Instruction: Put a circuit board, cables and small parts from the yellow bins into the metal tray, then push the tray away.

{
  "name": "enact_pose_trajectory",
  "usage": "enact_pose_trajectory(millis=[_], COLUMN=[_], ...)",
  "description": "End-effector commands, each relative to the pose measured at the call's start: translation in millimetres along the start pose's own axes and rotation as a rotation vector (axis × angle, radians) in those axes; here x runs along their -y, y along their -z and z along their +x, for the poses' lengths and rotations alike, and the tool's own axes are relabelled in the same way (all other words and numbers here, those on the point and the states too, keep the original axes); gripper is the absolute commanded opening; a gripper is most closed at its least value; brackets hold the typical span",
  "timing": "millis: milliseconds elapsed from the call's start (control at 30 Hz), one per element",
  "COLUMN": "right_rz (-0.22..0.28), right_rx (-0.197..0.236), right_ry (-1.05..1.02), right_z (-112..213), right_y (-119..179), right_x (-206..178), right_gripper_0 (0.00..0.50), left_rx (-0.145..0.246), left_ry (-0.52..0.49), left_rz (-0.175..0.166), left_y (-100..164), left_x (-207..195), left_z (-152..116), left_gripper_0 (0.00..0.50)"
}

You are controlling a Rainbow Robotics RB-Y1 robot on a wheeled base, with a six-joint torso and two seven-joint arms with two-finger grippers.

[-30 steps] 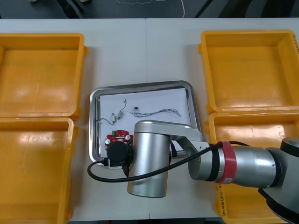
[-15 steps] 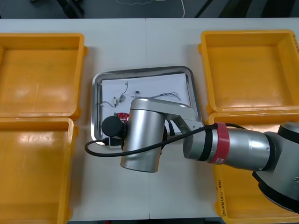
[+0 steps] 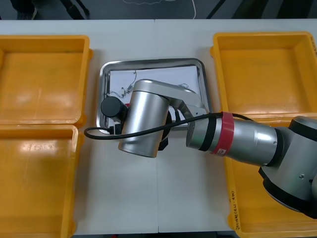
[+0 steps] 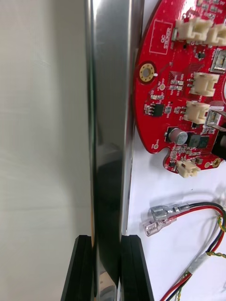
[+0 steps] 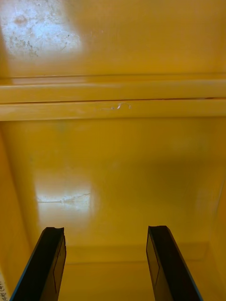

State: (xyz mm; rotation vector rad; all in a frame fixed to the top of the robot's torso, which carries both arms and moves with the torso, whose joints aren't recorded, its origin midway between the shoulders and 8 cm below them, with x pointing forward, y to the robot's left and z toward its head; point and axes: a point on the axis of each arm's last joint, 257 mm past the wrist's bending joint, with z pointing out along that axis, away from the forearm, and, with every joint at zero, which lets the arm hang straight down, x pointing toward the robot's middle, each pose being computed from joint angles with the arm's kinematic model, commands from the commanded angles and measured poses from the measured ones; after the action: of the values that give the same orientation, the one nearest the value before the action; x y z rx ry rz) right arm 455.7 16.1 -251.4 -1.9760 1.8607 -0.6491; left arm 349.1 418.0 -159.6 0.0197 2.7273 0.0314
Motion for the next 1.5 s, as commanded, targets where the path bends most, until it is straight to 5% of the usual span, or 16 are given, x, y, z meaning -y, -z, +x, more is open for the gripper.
enact_pose_trajectory(millis=[33, 1500], right_rz=[0.068, 0.291], right_rx=[0.053, 0.107], right_ry=[0.003, -0.039], right_z=[-21.1, -19.7], right_y=[20.3, 14.9], right_x=[36.5, 158.7], right_gripper_0=[0.0, 0.0], left_rx=[-0.005, -0.005], left_ry=[-0.094, -0.094], left_rz=[-0.013, -0.013], left_y=[-0.5, -0.5], left_x=[2.2, 2.2], left_z=[5.1, 5.1], left_gripper_0=[0.5, 0.5])
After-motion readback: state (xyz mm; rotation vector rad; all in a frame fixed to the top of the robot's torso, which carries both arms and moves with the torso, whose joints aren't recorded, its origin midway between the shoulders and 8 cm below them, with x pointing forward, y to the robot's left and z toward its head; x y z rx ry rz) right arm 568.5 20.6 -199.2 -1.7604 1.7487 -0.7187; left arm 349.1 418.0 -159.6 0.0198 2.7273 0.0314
